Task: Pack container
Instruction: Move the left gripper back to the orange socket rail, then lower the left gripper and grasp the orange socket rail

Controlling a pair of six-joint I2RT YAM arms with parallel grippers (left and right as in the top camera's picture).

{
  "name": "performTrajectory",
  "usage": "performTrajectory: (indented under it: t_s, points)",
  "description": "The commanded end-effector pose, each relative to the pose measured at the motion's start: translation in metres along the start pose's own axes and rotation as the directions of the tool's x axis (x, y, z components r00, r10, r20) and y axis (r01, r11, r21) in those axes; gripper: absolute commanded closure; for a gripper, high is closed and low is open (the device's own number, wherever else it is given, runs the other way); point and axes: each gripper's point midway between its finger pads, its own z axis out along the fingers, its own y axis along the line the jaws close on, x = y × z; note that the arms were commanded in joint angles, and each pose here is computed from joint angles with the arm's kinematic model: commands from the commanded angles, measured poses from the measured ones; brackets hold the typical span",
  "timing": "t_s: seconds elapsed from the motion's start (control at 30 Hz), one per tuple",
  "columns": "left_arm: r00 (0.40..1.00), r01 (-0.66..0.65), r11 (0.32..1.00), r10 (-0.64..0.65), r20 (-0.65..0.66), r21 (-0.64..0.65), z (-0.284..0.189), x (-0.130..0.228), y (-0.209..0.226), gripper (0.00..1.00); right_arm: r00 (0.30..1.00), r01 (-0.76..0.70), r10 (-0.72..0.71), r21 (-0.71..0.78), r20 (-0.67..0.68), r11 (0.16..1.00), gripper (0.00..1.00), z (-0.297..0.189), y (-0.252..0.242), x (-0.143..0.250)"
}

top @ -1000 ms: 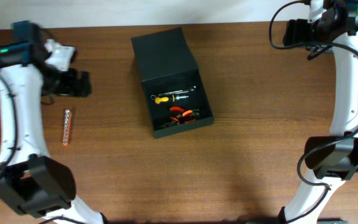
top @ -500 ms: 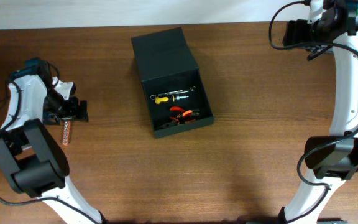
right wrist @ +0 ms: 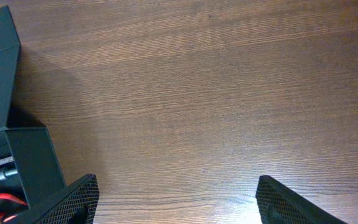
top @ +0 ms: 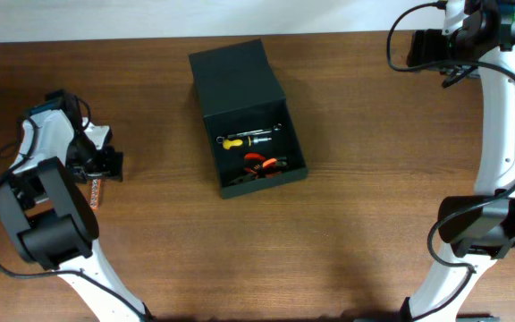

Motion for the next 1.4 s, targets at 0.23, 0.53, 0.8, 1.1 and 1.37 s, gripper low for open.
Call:
performTrajectory:
  t_s: [0.23,0.53,0.8,1.1,1.37]
  points:
    - [1.0,0.011,1.0,-0.011,0.007,-0.017,0.009,-0.003,0.015,0.19,1.0,-0.014,0.014,0.013,-0.011,1.0,0.19,0.001,-0.005,0.003]
    - [1.0,-0.007,1.0,0.007,0.001,-0.013,0.014,-0.001,0.022,0.26,1.0,-0.014,0.014,0.013,-0.018,1.0,0.19,0.001,-0.005,0.004]
    - [1.0,-0.016,1.0,0.016,0.003,-0.014,0.015,-0.002,0.022,0.5,1.0,-0.014,0.014,0.013,-0.018,1.0,0.19,0.001,-0.005,0.004]
    - [1.0,-0.015,1.0,0.015,0.015,-0.019,0.015,-0.005,0.023,0.84,1.0,-0.014,0.014,0.013,-0.018,1.0,0.19,0.001,-0.005,0.004]
    - [1.0,-0.018,1.0,0.018,0.008,-0.016,0.013,-0.004,0.022,0.98,1.0,-0.014,0.014,0.013,-0.018,1.0,0.2,0.001,-0.005,0.004]
